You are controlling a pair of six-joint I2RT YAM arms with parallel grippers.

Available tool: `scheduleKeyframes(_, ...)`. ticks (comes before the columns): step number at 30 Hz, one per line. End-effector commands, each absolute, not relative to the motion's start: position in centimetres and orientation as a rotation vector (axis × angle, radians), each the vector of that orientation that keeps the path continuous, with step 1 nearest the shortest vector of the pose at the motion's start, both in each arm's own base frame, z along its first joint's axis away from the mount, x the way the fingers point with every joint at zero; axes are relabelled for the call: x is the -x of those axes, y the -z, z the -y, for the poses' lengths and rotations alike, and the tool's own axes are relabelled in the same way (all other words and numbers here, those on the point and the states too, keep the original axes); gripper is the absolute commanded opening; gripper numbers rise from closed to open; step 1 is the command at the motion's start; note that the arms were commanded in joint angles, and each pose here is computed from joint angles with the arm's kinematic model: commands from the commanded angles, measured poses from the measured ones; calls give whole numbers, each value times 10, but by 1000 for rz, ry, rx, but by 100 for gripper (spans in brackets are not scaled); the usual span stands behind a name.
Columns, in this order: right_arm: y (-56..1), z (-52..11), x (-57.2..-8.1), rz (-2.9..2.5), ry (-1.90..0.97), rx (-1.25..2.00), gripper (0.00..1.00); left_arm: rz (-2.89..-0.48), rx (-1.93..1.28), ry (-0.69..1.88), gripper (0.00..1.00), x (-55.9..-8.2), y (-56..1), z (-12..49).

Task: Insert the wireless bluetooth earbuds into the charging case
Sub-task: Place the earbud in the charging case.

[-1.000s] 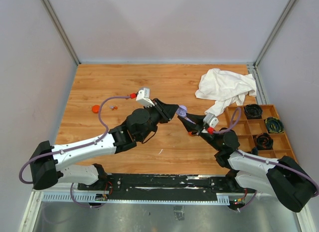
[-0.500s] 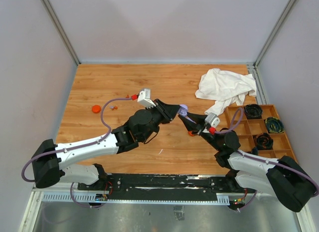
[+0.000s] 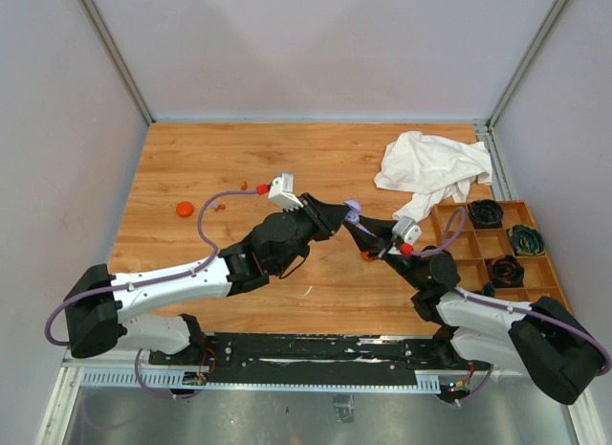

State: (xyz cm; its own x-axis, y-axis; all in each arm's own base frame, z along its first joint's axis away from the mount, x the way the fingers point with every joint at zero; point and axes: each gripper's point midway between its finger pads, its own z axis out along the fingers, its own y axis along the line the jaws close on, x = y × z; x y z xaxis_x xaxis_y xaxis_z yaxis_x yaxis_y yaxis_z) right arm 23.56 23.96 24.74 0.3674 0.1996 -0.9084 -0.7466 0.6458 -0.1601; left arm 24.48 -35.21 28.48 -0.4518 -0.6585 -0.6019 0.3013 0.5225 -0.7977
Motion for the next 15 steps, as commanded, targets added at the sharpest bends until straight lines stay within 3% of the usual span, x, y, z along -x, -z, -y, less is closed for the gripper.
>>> scheduleKeyframes(1,-266,-236,-230,-953,-666,584,11,-1725,315,1101,23,-244,-277,352)
scheduleKeyframes(6,-265,-237,-230,-955,-670,587,11,-1757,316,1052,29,-247,-270,351)
scheduleKeyframes(15,-264,-237,-229,-957,-671,589,11,-1729,338,1003,54,-251,-279,339)
